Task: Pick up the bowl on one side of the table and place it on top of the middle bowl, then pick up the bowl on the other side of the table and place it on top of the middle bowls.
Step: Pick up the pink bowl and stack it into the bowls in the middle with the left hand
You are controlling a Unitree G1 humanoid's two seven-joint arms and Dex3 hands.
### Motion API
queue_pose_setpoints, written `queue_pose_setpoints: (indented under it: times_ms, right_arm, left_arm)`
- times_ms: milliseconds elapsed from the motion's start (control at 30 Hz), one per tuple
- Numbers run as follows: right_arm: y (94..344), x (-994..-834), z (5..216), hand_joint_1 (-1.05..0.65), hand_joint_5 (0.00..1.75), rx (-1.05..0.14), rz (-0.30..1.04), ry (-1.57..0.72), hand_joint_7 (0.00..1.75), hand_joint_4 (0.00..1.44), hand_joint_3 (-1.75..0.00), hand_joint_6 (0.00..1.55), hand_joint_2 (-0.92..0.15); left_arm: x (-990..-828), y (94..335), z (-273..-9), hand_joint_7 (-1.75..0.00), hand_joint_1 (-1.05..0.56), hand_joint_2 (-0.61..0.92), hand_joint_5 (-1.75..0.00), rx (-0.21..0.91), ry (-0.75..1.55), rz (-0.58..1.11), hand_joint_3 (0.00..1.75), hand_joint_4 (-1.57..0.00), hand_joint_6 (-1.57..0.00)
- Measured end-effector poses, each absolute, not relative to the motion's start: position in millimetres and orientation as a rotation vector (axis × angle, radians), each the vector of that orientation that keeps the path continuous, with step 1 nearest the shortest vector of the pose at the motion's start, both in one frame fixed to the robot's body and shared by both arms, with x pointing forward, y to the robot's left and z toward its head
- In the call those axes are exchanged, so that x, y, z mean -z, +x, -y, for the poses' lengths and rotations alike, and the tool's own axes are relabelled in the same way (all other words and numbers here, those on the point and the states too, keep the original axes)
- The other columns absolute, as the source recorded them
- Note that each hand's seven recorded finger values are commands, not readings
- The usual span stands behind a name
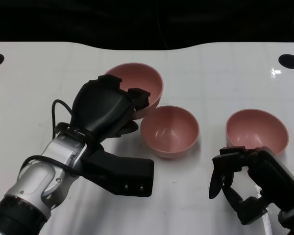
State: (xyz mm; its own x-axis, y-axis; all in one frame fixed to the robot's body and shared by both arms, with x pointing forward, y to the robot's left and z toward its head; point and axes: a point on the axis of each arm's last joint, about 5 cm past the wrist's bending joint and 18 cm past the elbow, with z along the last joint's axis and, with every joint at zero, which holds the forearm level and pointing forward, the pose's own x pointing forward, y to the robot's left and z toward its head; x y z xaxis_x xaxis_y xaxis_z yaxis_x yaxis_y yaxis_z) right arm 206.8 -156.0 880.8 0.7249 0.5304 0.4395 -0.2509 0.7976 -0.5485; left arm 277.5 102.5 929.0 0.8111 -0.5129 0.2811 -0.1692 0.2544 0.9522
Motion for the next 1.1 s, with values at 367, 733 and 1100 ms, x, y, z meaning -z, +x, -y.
queue_pose_setpoints:
  times_ms: [367, 733, 1100]
  right_arm:
    - [206.7, -878.4, 155.8, 0.31, 1.73, -0.457, 0.615, -0.478, 1.18, 1.02, -1.7, 1.04, 0.02]
    - [206.2, -876.7, 156.2, 0.28, 1.72, -0.461, 0.613, -0.476, 1.18, 1.02, -1.69, 1.04, 0.02]
    - [206.1, -876.8, 155.0, 0.3, 1.62, -0.466, 0.616, -0.463, 1.18, 1.06, -1.72, 1.05, 0.01]
  left_arm:
    - [-933.4, 278.7, -54.5, -0.94, -0.34, 0.71, -1.75, 0.383, 1.245, 0.699, 0.49, -0.92, -0.91]
    - [-929.0, 278.4, -51.5, -0.98, -0.33, 0.73, -1.75, 0.41, 1.27, 0.687, 0.41, -0.91, -0.89]
    - [-916.2, 275.4, -46.1, -1.12, -0.34, 0.9, -1.75, 0.473, 1.262, 0.688, 0.18, -0.86, -0.78]
